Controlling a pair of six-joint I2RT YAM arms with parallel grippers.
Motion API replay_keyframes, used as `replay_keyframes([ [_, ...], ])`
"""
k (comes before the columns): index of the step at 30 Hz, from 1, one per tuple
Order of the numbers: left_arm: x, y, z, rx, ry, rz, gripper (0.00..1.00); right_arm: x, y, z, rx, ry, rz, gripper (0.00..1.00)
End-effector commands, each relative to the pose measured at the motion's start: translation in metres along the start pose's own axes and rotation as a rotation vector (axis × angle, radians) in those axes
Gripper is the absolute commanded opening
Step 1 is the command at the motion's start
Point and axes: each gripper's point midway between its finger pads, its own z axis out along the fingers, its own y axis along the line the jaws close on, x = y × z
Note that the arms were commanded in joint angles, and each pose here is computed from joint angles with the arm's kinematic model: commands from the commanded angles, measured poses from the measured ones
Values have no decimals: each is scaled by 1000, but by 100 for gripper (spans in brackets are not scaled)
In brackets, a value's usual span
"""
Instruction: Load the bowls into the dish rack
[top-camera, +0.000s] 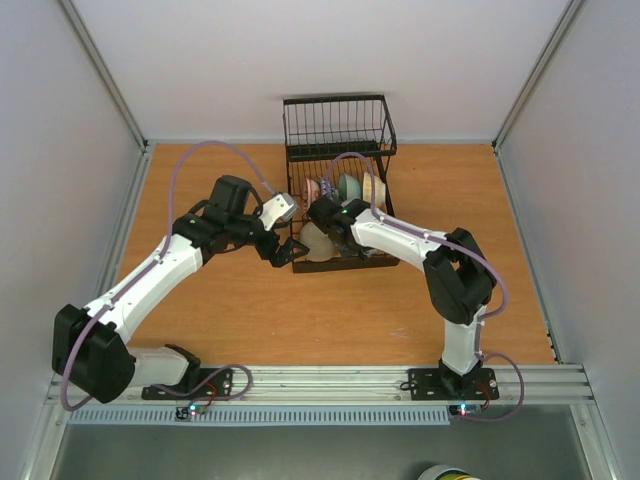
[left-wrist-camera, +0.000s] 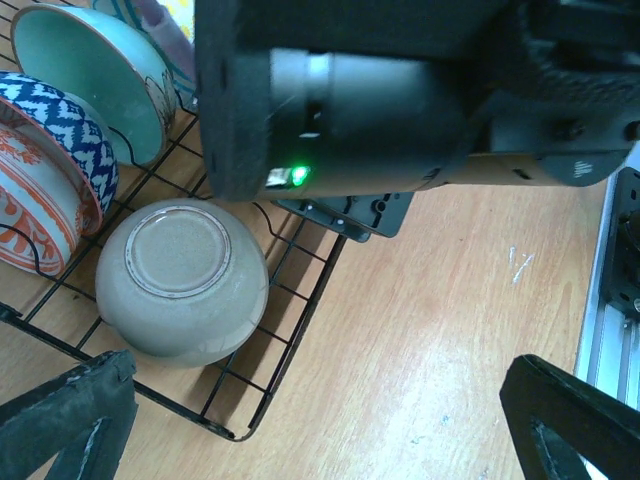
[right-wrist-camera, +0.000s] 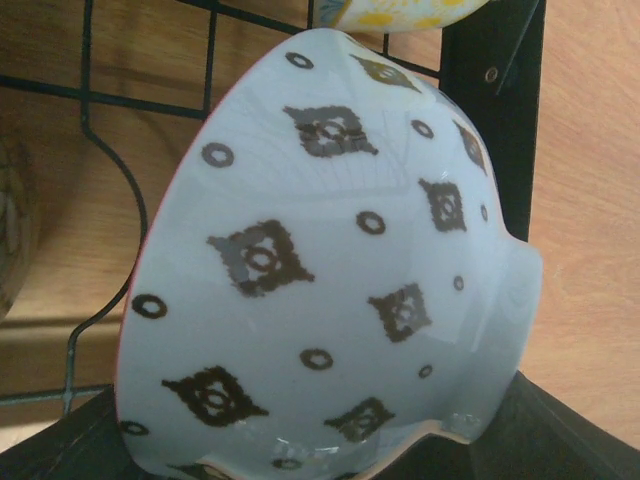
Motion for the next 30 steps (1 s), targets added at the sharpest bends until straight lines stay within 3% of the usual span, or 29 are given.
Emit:
replay_keyframes([
  [1,-8,-3,0,23,-23,30,99,0,-3,4,54,25,-35,3],
  [7,-9,-5,-1,29,-28,32,99,0,7,19,84,69,-68,9],
  [12,-8,-4,0,30,-22,30,99,-2,23,25,23,71,-73,46],
  [19,-7,-5,2,37,-20,31,99,-1,29,26,-10,65,-72,65],
  [23,-7,-4,3,38,-17,24,99,-1,33,26,-40,61,-67,91],
  [30,-6,-2,4,32,-11,23,99,-6,36,19,-85,11,-51,98],
])
